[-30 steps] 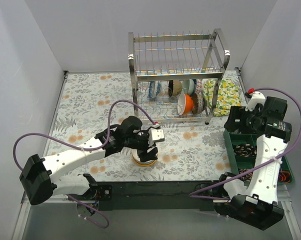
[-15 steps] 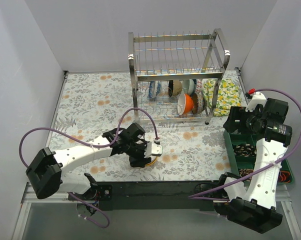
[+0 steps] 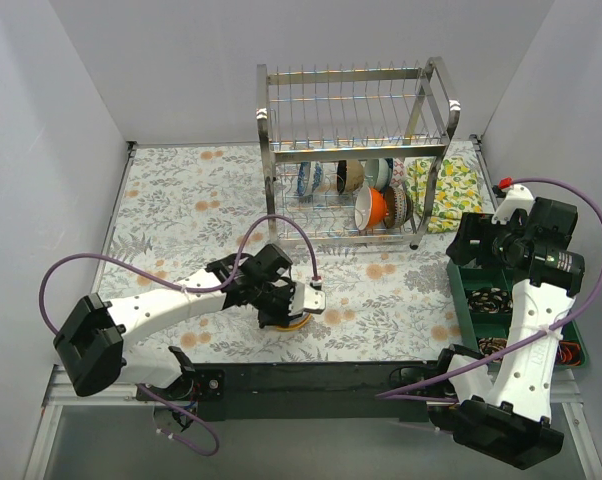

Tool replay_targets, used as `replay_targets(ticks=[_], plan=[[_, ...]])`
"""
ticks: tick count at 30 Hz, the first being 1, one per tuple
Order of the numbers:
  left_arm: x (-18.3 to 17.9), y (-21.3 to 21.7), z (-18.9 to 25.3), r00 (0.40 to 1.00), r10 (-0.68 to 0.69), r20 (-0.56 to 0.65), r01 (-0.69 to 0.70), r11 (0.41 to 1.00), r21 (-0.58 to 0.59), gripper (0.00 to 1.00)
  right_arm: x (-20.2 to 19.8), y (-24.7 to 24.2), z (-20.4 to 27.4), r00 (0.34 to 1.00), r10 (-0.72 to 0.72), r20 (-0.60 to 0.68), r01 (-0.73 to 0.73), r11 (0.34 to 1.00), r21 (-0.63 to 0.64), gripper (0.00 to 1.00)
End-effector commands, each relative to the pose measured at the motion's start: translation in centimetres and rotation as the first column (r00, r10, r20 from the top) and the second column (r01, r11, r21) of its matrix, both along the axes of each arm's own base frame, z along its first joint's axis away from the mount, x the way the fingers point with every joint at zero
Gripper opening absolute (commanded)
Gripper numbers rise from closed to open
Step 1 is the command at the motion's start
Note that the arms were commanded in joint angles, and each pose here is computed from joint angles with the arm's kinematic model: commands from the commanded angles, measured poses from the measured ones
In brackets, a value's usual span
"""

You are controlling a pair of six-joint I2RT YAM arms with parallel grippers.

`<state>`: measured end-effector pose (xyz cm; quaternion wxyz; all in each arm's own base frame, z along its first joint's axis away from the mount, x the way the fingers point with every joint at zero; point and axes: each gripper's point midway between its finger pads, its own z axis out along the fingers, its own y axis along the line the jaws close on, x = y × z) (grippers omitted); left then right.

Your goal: Load the bowls into the dish rack

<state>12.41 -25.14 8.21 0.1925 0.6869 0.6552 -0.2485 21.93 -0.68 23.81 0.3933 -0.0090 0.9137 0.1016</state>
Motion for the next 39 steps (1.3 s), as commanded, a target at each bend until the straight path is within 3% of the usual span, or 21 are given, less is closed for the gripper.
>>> replay_targets(ticks=[1, 9, 13, 19, 20, 26, 29, 30, 32, 39], plan=[[0.8, -0.9, 3.7, 0.998, -0.004, 0.062, 0.009, 0.997, -0.072, 0.00, 0.4, 0.1, 0.8, 0.999, -0.002, 0.044, 0.002, 1.000, 0.004, 0.93], [2.4, -4.3, 11.5, 0.993, 0.019, 0.114, 0.008, 0.973, -0.230, 0.00, 0.6, 0.0, 0.7, 0.999, -0.006, 0.033, 0.006, 1.000, 0.008, 0.93], [3.7, -7.9, 14.0, 0.992, 0.120, 0.027, -0.102, 0.924, -0.368, 0.00, 0.8, -0.1, 0.4, 1.000, -0.013, 0.016, 0.013, 1.000, 0.011, 0.93], [6.3, -12.7, 15.9, 0.958, 0.258, -0.127, -0.283, 0.766, -0.577, 0.00, 1.0, -1.0, 0.0, 0.999, -0.033, -0.021, 0.033, 0.999, -0.013, 0.92], [6.5, -13.6, 17.2, 0.955, 0.252, -0.158, -0.293, 0.708, -0.643, 0.00, 1.1, -1.1, 0.0, 0.999, -0.036, -0.024, 0.035, 0.999, -0.019, 0.92], [8.6, -16.3, 19.2, 0.910, 0.265, -0.320, -0.414, 0.512, -0.753, 0.00, 1.0, -1.8, 0.0, 0.997, -0.058, -0.049, 0.055, 0.997, -0.046, 0.92], [10.8, -16.8, 20.2, 0.829, 0.281, -0.484, -0.560, 0.411, -0.719, 0.00, 0.9, -2.1, -0.2, 0.996, -0.067, -0.061, 0.063, 0.996, -0.060, 0.92], [11.8, -17.3, 19.3, 0.768, 0.293, -0.569, -0.640, 0.393, -0.661, 0.00, 0.9, -2.2, -0.2, 0.996, -0.068, -0.062, 0.064, 0.996, -0.065, 0.92], [13.5, -17.7, 20.3, 0.727, 0.299, -0.618, -0.686, 0.335, -0.645, 0.00, 0.9, -2.4, -0.3, 0.995, -0.076, -0.064, 0.071, 0.995, -0.076, 0.92], [20.5, -17.9, 19.2, 0.496, 0.373, -0.784, -0.863, 0.117, -0.491, 0.00, 0.9, -2.7, -0.7, 0.993, -0.087, -0.082, 0.080, 0.993, -0.084, 0.92]])
